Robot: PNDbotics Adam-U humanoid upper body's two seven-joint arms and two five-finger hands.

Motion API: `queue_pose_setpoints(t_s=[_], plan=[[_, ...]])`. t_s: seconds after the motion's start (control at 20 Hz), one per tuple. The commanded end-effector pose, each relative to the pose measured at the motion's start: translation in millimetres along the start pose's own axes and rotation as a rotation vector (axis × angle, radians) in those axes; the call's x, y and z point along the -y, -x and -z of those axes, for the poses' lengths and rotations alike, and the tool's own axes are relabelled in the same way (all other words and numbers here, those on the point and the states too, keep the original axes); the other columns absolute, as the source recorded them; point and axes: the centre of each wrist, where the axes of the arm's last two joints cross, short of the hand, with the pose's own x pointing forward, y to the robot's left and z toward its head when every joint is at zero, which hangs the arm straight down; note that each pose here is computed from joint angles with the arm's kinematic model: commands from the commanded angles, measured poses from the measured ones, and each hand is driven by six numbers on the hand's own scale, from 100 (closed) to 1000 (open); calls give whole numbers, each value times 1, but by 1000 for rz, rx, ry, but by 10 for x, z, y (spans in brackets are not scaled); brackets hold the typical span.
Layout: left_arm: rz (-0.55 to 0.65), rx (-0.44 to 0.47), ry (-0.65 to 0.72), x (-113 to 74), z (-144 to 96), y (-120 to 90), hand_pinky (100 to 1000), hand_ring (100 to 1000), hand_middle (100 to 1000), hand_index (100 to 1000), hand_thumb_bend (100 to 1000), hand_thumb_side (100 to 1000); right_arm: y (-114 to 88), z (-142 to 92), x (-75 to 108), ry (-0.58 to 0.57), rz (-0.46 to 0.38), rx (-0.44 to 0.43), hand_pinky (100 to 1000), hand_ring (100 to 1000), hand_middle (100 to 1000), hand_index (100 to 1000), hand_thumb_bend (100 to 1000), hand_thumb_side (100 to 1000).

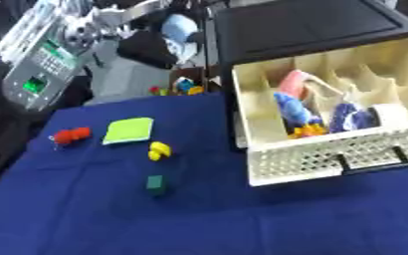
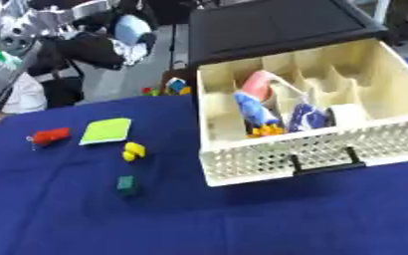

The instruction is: Pick up objects from table and place into drawer.

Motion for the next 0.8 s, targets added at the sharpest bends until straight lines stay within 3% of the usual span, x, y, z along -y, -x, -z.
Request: queue_pose_setpoints(t_s=[0.05,0.45,0.8], plan=[[-3,69,-75,-194,23,-142,152,345,511,742,100,613,-29,69,-34,30,39,36,650,677,654,778,100,1000],[-99,138,-184,-262,161,-290,122,325,486,742,100,601,-44,103,-72,37,61,43,651,678,653,779,100,1000],[-199,129,-233,-128,378,-225,150,347,493,762,100,588,-67,143,-123,43,90,54,652,678,654,780,100,1000]])
